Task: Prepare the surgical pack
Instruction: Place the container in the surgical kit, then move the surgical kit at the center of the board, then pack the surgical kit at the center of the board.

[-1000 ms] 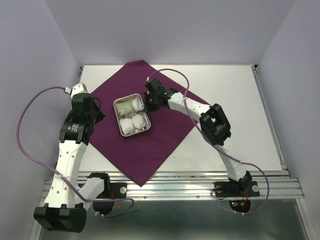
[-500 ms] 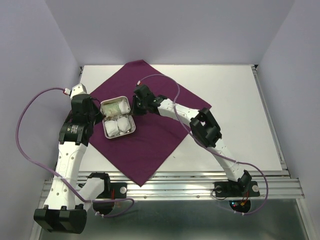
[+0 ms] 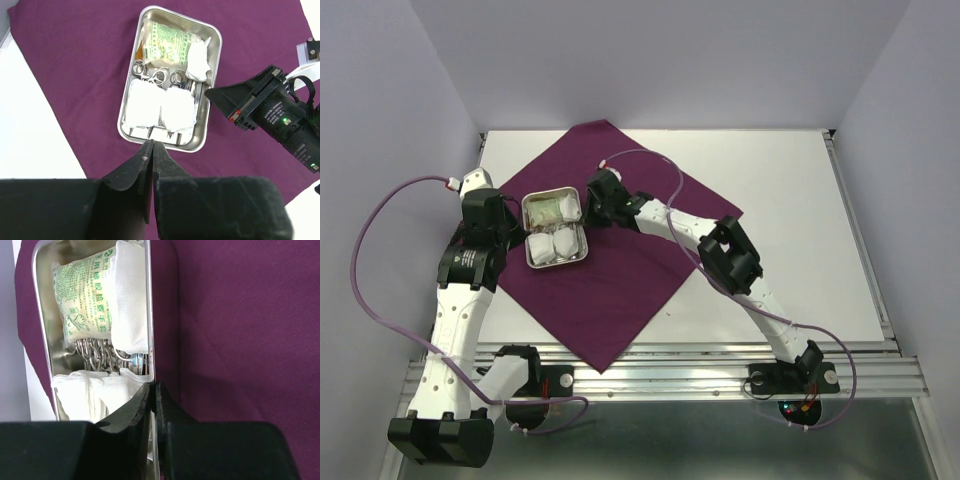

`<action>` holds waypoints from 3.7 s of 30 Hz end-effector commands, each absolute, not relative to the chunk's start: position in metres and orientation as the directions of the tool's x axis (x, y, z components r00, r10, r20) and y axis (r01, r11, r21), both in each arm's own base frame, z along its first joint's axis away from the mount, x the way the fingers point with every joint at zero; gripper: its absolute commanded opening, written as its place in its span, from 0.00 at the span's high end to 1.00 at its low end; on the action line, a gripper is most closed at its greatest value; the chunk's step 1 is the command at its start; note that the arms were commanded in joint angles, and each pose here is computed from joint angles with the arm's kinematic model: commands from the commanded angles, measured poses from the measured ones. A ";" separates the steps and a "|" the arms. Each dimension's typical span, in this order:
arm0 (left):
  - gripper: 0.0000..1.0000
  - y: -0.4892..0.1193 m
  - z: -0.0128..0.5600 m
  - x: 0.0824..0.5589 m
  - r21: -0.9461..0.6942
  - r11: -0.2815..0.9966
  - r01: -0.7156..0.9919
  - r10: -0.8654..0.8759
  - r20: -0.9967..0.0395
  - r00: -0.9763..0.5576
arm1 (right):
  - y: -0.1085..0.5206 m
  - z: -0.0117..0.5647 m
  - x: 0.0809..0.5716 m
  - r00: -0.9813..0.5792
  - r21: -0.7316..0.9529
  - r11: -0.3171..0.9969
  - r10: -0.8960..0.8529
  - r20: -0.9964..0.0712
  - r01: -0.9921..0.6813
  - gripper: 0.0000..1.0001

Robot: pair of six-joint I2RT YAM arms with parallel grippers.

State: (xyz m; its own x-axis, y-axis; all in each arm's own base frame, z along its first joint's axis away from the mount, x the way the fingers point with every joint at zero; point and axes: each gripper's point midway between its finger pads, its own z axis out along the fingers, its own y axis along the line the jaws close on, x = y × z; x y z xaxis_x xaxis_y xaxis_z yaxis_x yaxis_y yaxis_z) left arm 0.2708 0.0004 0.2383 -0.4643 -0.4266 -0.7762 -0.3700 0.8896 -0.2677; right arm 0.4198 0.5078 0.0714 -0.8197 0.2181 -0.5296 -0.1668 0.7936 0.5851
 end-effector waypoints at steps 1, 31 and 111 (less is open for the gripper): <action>0.84 0.004 0.249 0.270 -0.277 0.886 -0.372 -0.429 -0.794 -0.430 | 0.509 0.109 0.437 -0.753 0.614 0.767 0.289 -0.591 -0.187 0.99; 0.84 -0.005 0.241 0.291 -0.290 0.891 -0.349 -0.433 -0.776 -0.459 | 0.148 0.107 0.472 -0.664 0.293 0.929 0.368 -0.651 0.226 0.25; 0.46 0.133 0.052 0.361 -0.034 0.709 -0.704 -0.617 -0.513 -0.597 | 0.081 0.138 0.440 -0.680 0.486 0.867 0.423 -0.600 0.111 0.72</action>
State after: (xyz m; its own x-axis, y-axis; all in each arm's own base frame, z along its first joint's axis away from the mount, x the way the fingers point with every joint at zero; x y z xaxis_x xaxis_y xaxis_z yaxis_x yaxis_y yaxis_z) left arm 0.3357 0.1269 0.0368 -0.6177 -0.6384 -0.4593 -0.7177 0.6963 -0.0025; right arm 0.4350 0.0595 0.1173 -0.6946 0.4454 -0.5650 0.2021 0.8745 0.4409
